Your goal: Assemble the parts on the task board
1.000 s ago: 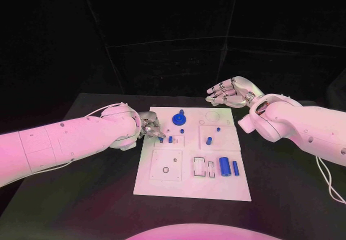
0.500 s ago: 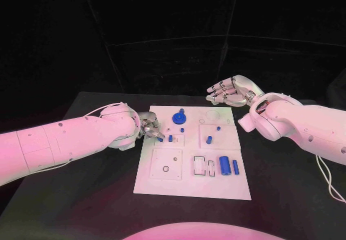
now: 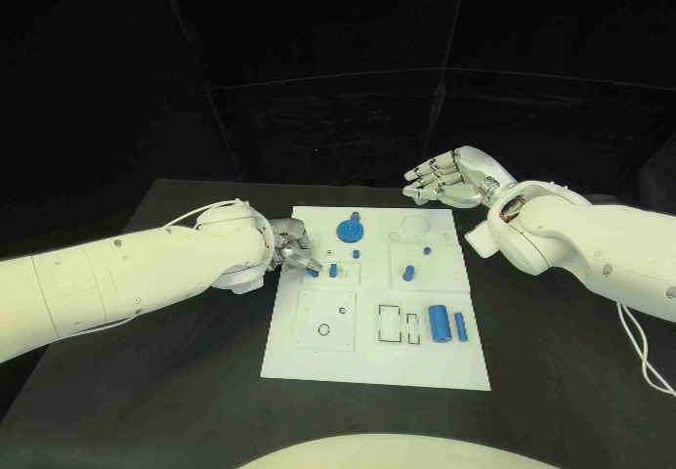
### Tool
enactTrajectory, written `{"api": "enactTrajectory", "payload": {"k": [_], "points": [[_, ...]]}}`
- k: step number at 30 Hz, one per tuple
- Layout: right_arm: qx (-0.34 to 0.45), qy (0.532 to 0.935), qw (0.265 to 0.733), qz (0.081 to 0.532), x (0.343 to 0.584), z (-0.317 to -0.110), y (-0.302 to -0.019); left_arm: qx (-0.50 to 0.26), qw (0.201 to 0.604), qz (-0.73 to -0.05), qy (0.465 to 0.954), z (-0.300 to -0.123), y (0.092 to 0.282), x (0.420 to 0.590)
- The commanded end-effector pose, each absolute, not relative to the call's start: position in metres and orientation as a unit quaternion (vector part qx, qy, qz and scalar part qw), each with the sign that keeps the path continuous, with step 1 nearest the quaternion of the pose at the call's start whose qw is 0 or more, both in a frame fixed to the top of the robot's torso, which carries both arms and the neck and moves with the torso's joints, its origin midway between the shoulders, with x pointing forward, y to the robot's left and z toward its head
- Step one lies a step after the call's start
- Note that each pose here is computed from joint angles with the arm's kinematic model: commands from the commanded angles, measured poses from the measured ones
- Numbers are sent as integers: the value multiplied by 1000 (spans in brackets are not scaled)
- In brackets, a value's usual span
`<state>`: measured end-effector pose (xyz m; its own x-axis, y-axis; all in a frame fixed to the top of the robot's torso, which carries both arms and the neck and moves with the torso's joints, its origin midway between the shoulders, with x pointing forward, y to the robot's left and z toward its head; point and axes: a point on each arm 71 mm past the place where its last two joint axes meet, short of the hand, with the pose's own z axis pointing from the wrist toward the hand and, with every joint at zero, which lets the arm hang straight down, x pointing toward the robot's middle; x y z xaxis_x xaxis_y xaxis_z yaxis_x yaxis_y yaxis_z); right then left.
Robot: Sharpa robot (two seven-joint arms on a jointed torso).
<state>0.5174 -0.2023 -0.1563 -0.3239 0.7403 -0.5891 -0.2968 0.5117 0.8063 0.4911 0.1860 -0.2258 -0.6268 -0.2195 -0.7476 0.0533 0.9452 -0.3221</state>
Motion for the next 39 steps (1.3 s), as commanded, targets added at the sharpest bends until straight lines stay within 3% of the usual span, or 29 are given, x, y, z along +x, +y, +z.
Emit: {"api": "enactTrajectory", "payload": {"k": [1, 39], "points": [[162, 666, 557, 469, 517, -155, -201, -42, 421, -154, 893, -229, 185, 490], [161, 666, 556, 469, 517, -155, -202, -55, 416, -146, 896, -232, 186, 495]]}}
